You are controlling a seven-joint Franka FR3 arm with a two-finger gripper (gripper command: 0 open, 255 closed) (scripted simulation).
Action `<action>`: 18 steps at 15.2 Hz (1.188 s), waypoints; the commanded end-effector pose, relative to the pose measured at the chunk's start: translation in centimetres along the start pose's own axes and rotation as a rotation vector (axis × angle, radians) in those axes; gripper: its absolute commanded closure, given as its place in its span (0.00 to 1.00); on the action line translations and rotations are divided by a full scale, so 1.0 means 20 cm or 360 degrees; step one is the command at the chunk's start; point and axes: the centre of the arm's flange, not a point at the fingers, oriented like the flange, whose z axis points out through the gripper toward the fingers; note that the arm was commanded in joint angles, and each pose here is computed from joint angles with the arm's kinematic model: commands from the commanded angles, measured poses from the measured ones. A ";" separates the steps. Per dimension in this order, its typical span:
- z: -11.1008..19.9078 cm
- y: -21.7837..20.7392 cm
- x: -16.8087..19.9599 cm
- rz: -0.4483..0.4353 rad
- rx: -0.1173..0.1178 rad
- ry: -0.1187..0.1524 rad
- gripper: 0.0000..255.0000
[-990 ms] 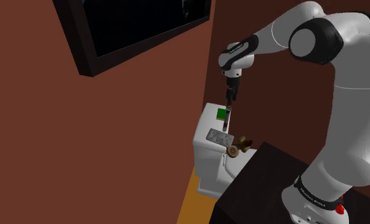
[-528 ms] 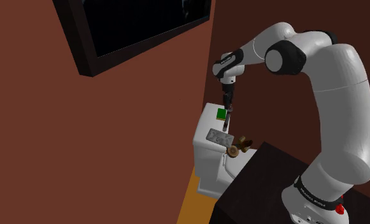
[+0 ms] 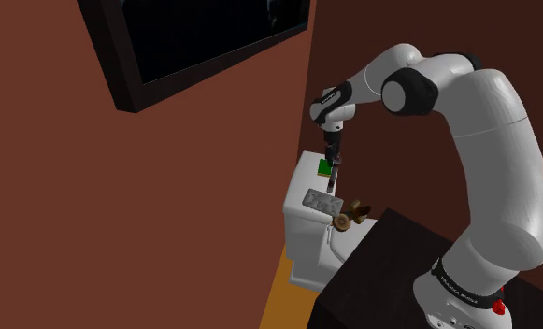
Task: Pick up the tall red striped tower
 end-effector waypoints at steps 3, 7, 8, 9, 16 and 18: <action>0.01 0.00 0.00 0.0000 -0.0001 0.0001 1.00; 0.01 0.00 0.00 0.0000 -0.0001 0.0001 1.00; 0.01 0.00 0.00 0.0000 -0.0001 0.0001 1.00; 0.01 0.00 0.00 0.0000 0.0000 0.0001 1.00; -0.15 -0.02 -0.04 0.0000 -0.0001 0.0001 1.00; -0.20 -0.03 -0.05 0.0000 -0.0001 0.0001 1.00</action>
